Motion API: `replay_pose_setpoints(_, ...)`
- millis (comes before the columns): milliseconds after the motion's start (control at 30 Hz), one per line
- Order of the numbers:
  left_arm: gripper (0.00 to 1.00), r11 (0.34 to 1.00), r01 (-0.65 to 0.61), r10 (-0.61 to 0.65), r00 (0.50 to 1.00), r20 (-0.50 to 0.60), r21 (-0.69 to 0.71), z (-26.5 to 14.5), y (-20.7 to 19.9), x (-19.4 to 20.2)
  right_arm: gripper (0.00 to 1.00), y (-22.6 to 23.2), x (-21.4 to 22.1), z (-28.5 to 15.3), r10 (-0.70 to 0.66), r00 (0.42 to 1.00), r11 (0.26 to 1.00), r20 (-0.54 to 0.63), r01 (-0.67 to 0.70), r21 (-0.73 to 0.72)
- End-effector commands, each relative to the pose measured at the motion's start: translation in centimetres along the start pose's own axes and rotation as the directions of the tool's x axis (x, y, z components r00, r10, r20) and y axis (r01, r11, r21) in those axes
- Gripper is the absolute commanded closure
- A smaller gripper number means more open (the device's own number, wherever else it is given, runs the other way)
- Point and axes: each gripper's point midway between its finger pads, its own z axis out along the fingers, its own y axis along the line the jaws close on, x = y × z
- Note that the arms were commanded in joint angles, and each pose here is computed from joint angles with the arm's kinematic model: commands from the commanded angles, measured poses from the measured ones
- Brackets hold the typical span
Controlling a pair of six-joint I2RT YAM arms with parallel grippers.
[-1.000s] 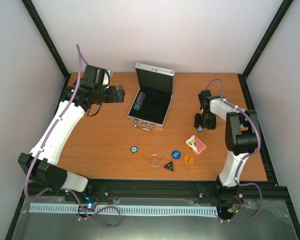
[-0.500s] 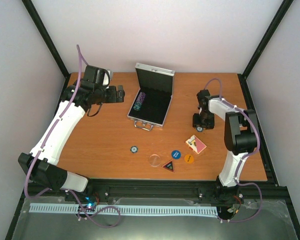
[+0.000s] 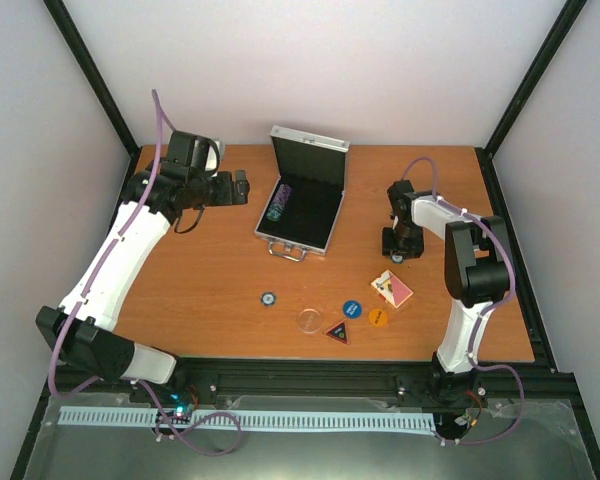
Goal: Pack up texas hold em set
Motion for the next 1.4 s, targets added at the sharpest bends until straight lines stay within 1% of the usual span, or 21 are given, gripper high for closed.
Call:
replay_pose_setpoints(0,0.00,1.000,0.009,-0.009,0.999,0.044,0.004,-1.2,0.1,-0.8,0.48,-0.9,1.1,1.8,-0.006,0.999,0.998,-0.044,0.009,0.062)
replay_pose_setpoints(67,0.00,1.000,0.010,-0.010,0.999,0.042,0.006,-1.2,0.1,-0.8,0.49,-1.0,1.4,1.6,-0.008,0.999,0.998,-0.045,0.011,0.066)
replay_pose_setpoints(167,0.00,1.000,0.011,-0.011,0.999,0.039,0.012,-1.0,0.0,-0.7,0.56,-1.1,1.8,1.4,-0.014,0.999,0.998,-0.049,0.017,0.062)
replay_pose_setpoints(267,0.00,1.000,0.011,-0.012,0.999,0.037,0.017,-0.9,-0.1,-0.7,0.67,-1.0,2.0,1.3,-0.015,0.999,0.998,-0.052,0.018,0.058)
replay_pose_setpoints(367,0.00,1.000,0.011,-0.011,0.999,0.039,0.018,-0.9,-0.1,-0.8,0.74,-0.9,1.8,1.2,-0.013,0.999,0.998,-0.047,0.015,0.054)
replay_pose_setpoints(533,0.00,1.000,0.010,-0.011,0.999,0.046,0.016,-1.3,0.0,-0.8,0.75,-0.6,0.8,0.1,-0.016,1.000,0.999,-0.018,0.017,0.046)
replay_pose_setpoints(900,0.00,1.000,0.016,-0.017,0.998,0.054,0.020,-1.5,0.0,-0.6,0.74,0.8,-1.4,-4.2,-0.024,0.997,1.000,0.069,0.024,0.010)
replay_pose_setpoints(967,0.00,1.000,0.014,-0.016,0.998,0.053,0.022,-1.4,0.0,-0.6,0.71,0.7,-1.4,-4.4,-0.023,0.997,1.000,0.071,0.021,0.017)
replay_pose_setpoints(1000,0.00,1.000,0.016,-0.017,0.998,0.052,0.024,-1.4,0.0,-0.5,0.67,0.6,-1.3,-4.4,-0.022,0.997,1.000,0.073,0.021,0.019)
replay_pose_setpoints(1033,0.00,0.999,0.014,-0.015,0.999,0.052,0.030,-1.4,-0.1,-0.5,0.63,0.6,-1.4,-4.5,-0.021,0.997,1.000,0.076,0.019,0.021)
replay_pose_setpoints(1067,0.00,0.999,0.007,-0.010,0.999,0.050,0.046,-1.5,-0.4,-0.6,0.55,0.5,-1.4,-4.6,-0.018,0.997,1.000,0.081,0.016,0.023)
replay_pose_setpoints(1100,0.00,0.997,-0.010,0.007,0.999,0.044,0.070,-1.4,-0.9,-0.6,0.45,0.4,-1.4,-4.8,-0.015,0.996,1.000,0.088,0.012,0.025)
replay_pose_setpoints(1133,0.00,0.992,-0.039,0.035,0.999,0.030,0.118,-1.4,-1.8,-0.5,0.33,0.3,-1.7,-5.0,-0.010,0.995,1.000,0.101,0.007,0.029)
replay_pose_setpoints(1167,0.00,0.955,-0.107,0.116,0.993,-0.017,0.278,-1.5,-5.0,-0.3,0.00,0.2,-2.2,-5.4,-0.002,0.992,1.000,0.123,-0.002,0.028)
replay_pose_setpoints(1267,0.00,0.906,-0.158,0.186,0.982,-0.033,0.392,-2.0,-7.4,0.2,0.00,-0.3,-2.5,-5.3,0.027,0.992,0.999,0.125,-0.029,0.017)
replay_pose_setpoints(1333,0.00,0.876,-0.222,0.272,0.960,-0.060,0.429,-2.0,-9.1,1.2,0.00,-0.7,-2.7,-5.2,0.055,0.991,0.998,0.122,-0.055,-0.005)
replay_pose_setpoints(1367,0.00,0.861,-0.271,0.331,0.941,-0.068,0.430,-1.8,-10.1,1.9,0.00,-0.9,-2.8,-5.3,0.070,0.990,0.998,0.123,-0.068,-0.017)
